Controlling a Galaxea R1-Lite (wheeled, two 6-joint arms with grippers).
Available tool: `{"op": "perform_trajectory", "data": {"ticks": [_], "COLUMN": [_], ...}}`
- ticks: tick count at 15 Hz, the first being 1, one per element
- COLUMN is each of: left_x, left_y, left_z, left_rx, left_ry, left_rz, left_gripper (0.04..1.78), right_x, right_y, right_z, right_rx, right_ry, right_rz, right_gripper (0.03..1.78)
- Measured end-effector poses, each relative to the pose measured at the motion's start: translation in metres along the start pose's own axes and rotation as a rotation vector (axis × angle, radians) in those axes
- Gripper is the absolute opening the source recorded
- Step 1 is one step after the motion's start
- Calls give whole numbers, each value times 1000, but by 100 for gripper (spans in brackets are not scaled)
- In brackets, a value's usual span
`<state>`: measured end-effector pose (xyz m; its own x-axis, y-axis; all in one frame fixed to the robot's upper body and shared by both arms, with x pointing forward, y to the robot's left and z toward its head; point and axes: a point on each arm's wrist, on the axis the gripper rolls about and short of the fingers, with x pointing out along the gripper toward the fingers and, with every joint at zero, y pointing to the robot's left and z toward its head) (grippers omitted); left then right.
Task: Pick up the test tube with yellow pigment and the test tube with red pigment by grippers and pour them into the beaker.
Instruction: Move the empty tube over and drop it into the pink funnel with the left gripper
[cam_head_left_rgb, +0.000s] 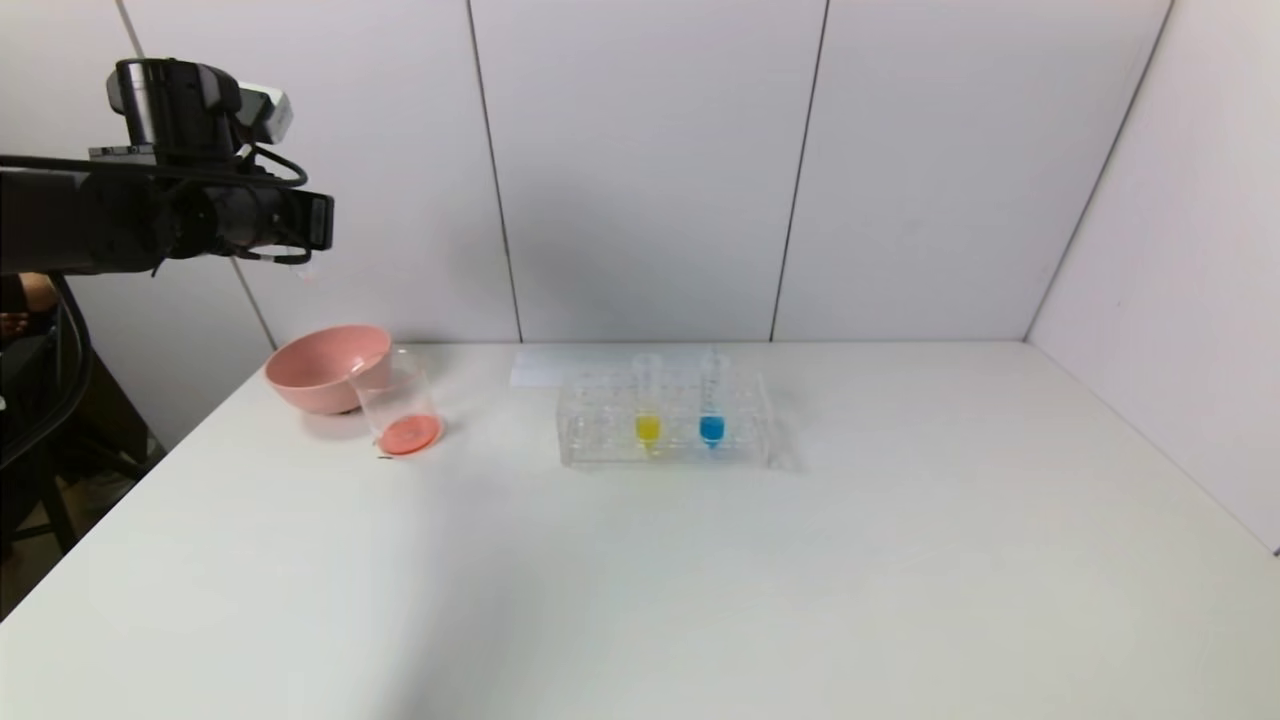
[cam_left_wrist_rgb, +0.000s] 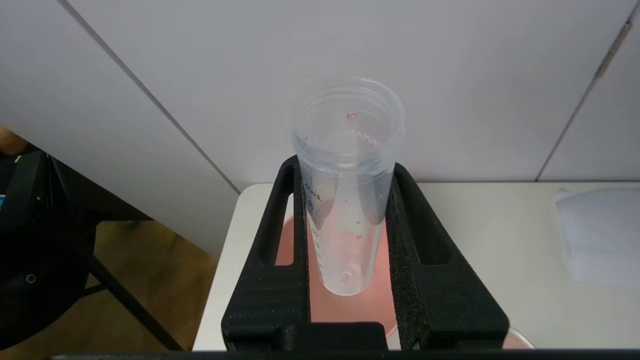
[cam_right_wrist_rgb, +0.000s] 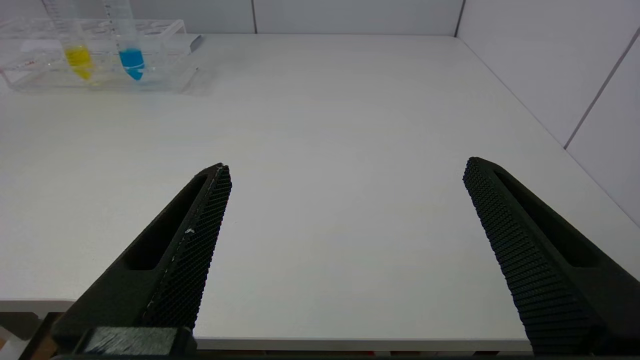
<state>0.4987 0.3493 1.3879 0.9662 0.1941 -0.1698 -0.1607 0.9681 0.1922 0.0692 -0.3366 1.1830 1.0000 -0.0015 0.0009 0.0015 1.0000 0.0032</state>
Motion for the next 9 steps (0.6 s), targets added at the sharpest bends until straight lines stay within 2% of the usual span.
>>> {"op": "perform_trajectory", "data": {"ticks": [2, 9], "left_x": [6, 24], "left_y": [5, 18], "left_z": [-7, -31], "left_rx": [-14, -79], "left_ry": [-15, 20], "left_rz": [24, 64], "left_gripper": [47, 47], "right_x": [0, 0], "right_y": [0, 0], "right_z": [0, 0], "right_rx": [0, 0], "right_ry": [0, 0], "right_rz": [0, 0], "right_gripper": [170, 170]}}
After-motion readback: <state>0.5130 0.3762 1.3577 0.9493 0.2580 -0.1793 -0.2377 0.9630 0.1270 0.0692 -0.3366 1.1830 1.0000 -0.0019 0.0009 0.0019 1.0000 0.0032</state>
